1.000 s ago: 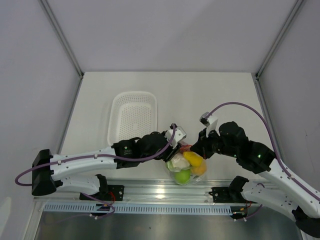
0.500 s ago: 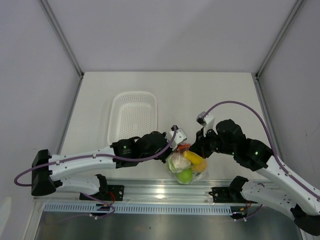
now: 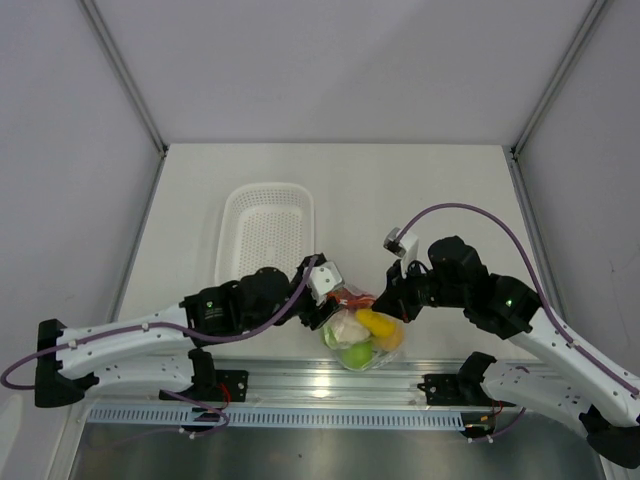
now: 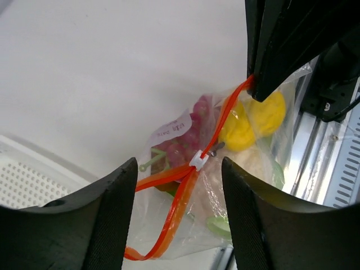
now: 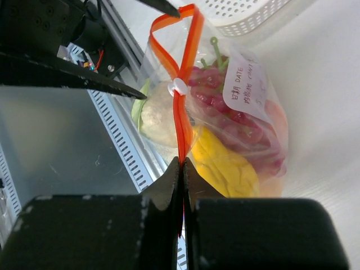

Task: Place the food in the zip-top bag and seal the zipper
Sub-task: Zip the zipper food storage bag at the center of the board.

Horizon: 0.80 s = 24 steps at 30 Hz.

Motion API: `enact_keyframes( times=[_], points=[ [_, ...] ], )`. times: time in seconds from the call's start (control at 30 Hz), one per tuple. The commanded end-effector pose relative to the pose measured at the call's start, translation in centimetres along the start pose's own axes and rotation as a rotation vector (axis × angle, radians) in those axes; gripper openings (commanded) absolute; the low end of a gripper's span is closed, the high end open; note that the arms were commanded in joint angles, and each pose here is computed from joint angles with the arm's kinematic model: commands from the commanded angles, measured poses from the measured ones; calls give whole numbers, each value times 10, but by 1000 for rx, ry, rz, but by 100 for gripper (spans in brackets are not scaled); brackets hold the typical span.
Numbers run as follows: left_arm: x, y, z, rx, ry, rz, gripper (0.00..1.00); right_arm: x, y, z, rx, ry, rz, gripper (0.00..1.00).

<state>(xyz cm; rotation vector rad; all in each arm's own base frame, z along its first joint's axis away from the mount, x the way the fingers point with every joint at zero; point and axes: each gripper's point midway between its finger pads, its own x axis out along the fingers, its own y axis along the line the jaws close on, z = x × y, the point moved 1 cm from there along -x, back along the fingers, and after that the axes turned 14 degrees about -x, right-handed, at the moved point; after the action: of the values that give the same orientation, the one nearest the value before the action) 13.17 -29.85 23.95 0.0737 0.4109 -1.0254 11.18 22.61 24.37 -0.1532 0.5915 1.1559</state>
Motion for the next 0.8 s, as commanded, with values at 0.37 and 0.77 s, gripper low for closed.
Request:
enact_keyframes(
  times=[0.37,0.77],
  points=[
    [2,-15,-2,168,-178,-166,62,-11,19,29,-79,-93,119,0],
    [1,-1,-6,255,-229,-120,57,-13,21,27,-89,-92,136,0]
  ],
)
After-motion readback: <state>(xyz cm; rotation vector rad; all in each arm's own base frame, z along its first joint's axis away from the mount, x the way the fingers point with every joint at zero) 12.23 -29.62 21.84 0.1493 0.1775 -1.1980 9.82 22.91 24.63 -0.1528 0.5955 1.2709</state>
